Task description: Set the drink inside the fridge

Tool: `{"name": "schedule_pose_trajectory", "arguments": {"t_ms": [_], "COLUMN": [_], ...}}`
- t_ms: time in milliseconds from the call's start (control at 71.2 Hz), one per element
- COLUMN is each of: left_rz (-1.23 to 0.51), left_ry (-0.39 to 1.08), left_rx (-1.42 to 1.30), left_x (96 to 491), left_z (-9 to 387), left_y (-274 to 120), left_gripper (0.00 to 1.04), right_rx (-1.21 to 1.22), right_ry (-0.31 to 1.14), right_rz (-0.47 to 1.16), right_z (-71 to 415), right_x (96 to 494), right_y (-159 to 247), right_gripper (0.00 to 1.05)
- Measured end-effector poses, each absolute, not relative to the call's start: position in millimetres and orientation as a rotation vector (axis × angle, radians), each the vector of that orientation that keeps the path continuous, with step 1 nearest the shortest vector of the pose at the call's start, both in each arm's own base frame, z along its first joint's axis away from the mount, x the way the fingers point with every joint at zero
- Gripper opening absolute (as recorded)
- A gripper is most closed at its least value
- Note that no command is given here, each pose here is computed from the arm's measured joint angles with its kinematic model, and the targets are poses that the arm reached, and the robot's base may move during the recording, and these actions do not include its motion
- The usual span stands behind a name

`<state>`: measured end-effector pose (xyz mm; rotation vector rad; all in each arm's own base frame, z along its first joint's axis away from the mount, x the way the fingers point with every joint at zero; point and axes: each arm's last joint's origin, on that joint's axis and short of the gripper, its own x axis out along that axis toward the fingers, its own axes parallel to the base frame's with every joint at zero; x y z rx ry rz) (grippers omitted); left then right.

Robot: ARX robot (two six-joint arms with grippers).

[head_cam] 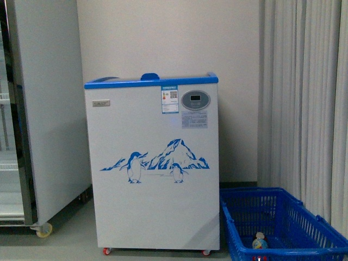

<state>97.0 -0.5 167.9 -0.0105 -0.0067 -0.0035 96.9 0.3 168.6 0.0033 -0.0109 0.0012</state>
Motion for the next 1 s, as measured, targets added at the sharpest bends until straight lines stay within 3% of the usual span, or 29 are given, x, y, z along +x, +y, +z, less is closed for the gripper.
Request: {"name": "schedule_pose_trajectory", "arguments": {"t_ms": [998], "left_rz": [-0.003], "left_ry": [-0.007], "left_rx": [-0.011], "left_x": [97.0], "left_z": [167.9], "left_y": [-0.5], "left_gripper": [0.97], "right_rx": [0.003], "right_ry": [-0.011], "right_rz": [0.001], "right_z": [168.6], "right_x": [96.9], "right_y": [0.3], "right_gripper": [0.97]}}
